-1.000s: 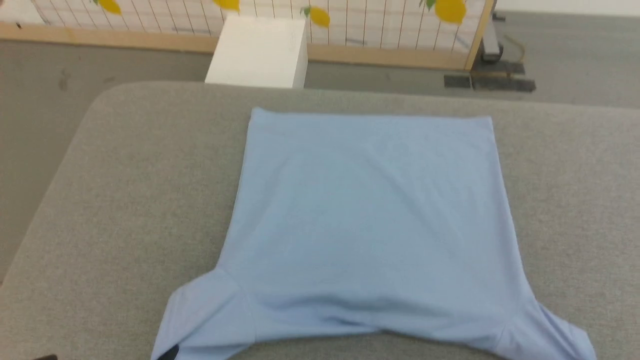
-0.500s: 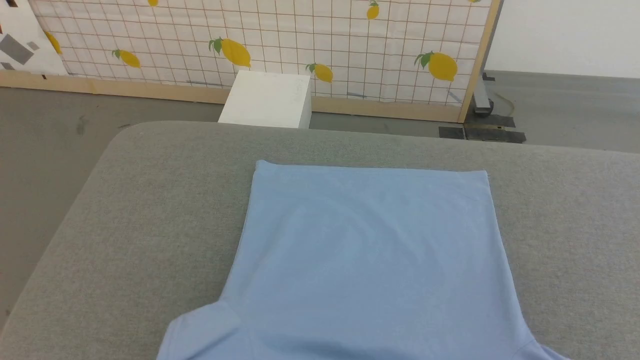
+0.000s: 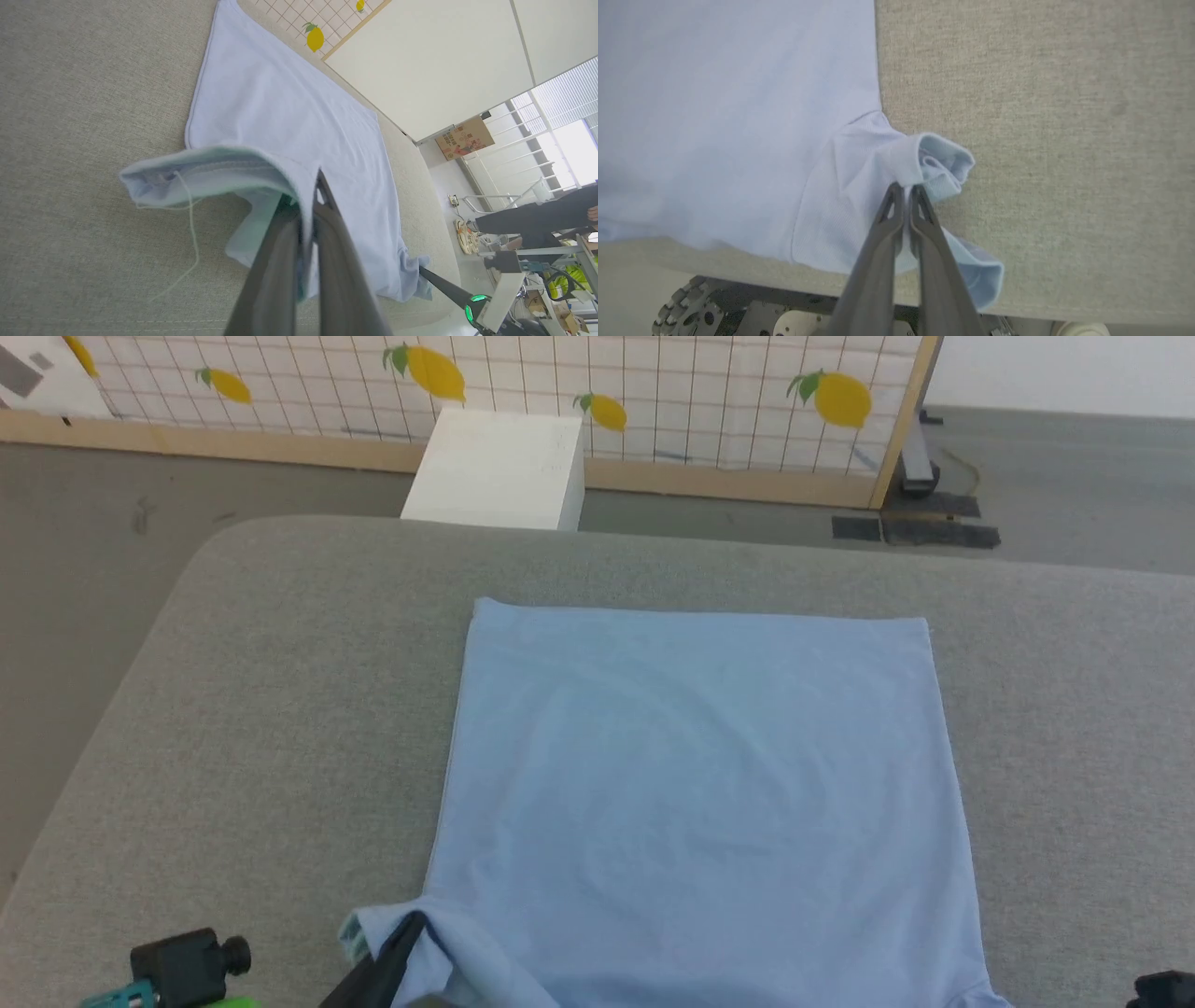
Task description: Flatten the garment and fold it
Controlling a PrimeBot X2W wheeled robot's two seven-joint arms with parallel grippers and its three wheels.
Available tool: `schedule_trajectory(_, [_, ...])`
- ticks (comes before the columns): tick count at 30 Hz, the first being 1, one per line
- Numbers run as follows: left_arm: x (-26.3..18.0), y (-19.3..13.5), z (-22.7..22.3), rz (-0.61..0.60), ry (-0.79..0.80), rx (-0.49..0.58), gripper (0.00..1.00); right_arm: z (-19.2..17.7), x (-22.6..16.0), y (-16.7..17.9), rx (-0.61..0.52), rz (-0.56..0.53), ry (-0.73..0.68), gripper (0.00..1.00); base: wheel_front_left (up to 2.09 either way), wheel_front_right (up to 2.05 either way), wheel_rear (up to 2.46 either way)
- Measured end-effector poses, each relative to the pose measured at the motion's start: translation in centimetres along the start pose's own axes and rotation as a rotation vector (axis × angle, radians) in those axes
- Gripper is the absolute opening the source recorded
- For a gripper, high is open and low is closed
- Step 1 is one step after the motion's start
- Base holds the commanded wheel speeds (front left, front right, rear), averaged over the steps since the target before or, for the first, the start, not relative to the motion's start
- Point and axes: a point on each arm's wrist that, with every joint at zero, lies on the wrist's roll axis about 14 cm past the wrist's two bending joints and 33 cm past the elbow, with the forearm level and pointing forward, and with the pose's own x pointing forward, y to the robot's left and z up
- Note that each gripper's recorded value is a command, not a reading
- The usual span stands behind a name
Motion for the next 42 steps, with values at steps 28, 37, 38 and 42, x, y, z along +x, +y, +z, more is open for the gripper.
schedule_trajectory(28, [5.4,-1.2,1.1,-0.068,-0.041,0.057,0.00,26.5,0.0,3.0,-0.299,0.007,-0.529,1.00,0.00,0.00,0.00])
schedule_trajectory(37, [8.8,-0.6,0.5,-0.084,0.006,0.077,0.00,29.1,10.5,4.4,-0.261,-0.021,-0.273,1.00,0.00,0.00,0.00])
schedule_trajectory(38, [9.1,-0.5,0.4,-0.085,0.013,0.074,0.00,28.7,11.8,4.4,-0.253,-0.029,-0.231,1.00,0.00,0.00,0.00])
schedule_trajectory(42, [10.1,0.3,-0.3,-0.064,0.033,0.048,0.00,26.3,16.0,3.7,-0.241,-0.069,-0.066,1.00,0.00,0.00,0.00])
